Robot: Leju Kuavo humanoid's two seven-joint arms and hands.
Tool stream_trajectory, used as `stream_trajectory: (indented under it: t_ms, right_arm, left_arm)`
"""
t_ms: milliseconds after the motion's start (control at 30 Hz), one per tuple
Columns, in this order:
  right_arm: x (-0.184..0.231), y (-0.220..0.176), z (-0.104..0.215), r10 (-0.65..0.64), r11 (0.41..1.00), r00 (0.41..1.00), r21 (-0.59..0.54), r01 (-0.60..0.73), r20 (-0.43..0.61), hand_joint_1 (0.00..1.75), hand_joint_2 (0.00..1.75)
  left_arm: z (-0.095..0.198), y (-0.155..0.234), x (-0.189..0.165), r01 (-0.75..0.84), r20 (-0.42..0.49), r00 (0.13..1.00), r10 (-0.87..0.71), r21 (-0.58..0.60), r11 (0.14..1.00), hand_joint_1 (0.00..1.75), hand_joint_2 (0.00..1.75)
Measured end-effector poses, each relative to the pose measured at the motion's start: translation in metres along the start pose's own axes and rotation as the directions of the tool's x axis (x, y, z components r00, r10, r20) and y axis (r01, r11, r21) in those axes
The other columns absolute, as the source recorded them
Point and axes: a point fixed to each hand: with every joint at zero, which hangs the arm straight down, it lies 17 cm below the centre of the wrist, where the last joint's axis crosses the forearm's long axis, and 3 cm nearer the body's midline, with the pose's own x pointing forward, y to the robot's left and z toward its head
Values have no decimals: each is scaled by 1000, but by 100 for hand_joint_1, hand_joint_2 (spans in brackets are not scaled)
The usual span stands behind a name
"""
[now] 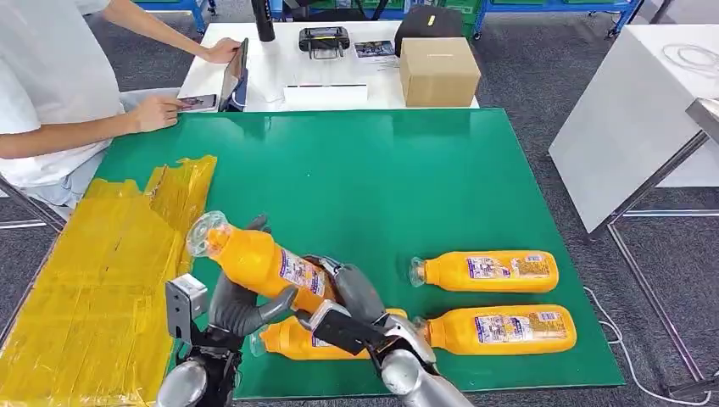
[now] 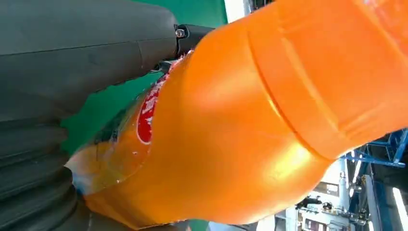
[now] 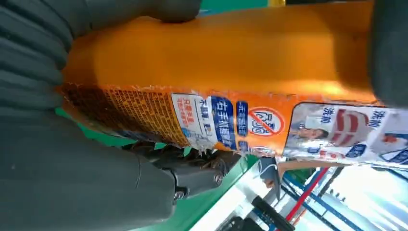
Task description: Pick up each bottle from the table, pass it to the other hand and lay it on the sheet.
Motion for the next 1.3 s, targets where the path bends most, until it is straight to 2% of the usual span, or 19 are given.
stream_trajectory:
  t_ms: [100, 133, 167, 200, 367, 400, 433, 700, 733, 767, 800, 833, 933, 1000, 1067, 1100, 1133, 1233, 1300]
  right_arm:
    - [-1, 6, 0, 11, 1000, 1000, 17, -11, -1, 169, 175]
    - [-2, 7, 0, 15, 1000, 1000, 20, -15, -1, 169, 175]
    - [-2, 8, 0, 18, 1000, 1000, 24, -18, -1, 169, 175]
    - [-2, 8, 0, 20, 999, 1000, 26, -20, -1, 175, 175]
    - [-1, 12, -1, 25, 999, 1000, 36, -25, 1, 175, 175]
    - [-2, 12, -1, 26, 999, 1000, 38, -26, 1, 169, 175]
    - [-2, 13, -1, 26, 999, 1000, 40, -26, 1, 175, 175]
    - [0, 15, -2, 19, 999, 1000, 44, -19, 6, 173, 175]
    - [0, 15, -2, 17, 999, 1000, 43, -17, 7, 140, 175]
    - [1, 15, -2, 15, 999, 1000, 43, -15, 11, 113, 175]
    - [2, 15, -2, 13, 999, 1000, 41, -14, 16, 14, 175]
    - [4, 14, -3, 10, 999, 1000, 35, -11, 23, 0, 175]
    - [12, 11, -4, -7, 1000, 999, 9, 7, 46, 0, 175]
    - [20, 6, -3, -37, 999, 997, -21, 38, 70, 0, 175]
    - [30, -3, -1, -70, 995, 992, -60, 76, 102, 0, 175]
    - [34, -7, 0, -79, 994, 991, -72, 87, 111, 0, 175]
    - [39, -13, -1, -84, 992, 988, -87, 96, 127, 0, 175]
    - [47, -22, 0, -94, 988, 984, -111, 111, 150, 0, 175]
    - [52, -30, 2, -119, 980, 978, -138, 143, 173, 0, 175]
  left_arm:
    - [0, -1, 1, -18, 3, 1000, 18, -3, 1000, 0, 175]
    - [0, -1, 1, -21, 4, 1000, 21, -4, 1000, 52, 175]
    - [0, -1, 2, -28, 5, 1000, 28, -5, 1000, 175, 175]
    - [0, -1, 2, -33, 7, 999, 33, -5, 999, 175, 175]
    - [0, 1, 5, -61, 20, 998, 61, -2, 998, 175, 175]
    - [0, 1, 5, -64, 20, 998, 64, -1, 998, 175, 175]
    - [0, 1, 6, -67, 21, 998, 67, -1, 998, 175, 175]
    - [0, 1, 12, -69, 56, 996, 69, -4, 998, 175, 175]
    - [0, 0, 13, -64, 60, 996, 65, -6, 998, 175, 175]
    - [1, 0, 14, -62, 69, 996, 63, -10, 998, 175, 175]
    - [1, -1, 17, -62, 81, 995, 63, -15, 998, 175, 175]
    - [1, -2, 19, -57, 95, 994, 59, -20, 998, 175, 175]
    - [2, -4, 30, -26, 145, 989, 30, -31, 999, 175, 175]
    - [2, -3, 41, 67, 201, 978, -63, -12, 998, 175, 175]
    - [1, 7, 53, 319, 270, 904, -330, 86, 944, 175, 175]
    - [1, 10, 58, 395, 287, 865, -411, 117, 911, 175, 175]
    - [1, 14, 62, 452, 301, 828, -474, 142, 880, 175, 175]
    - [1, 20, 68, 502, 312, 787, -532, 176, 847, 175, 175]
    - [2, 23, 72, 596, 320, 704, -634, 219, 772, 175, 175]
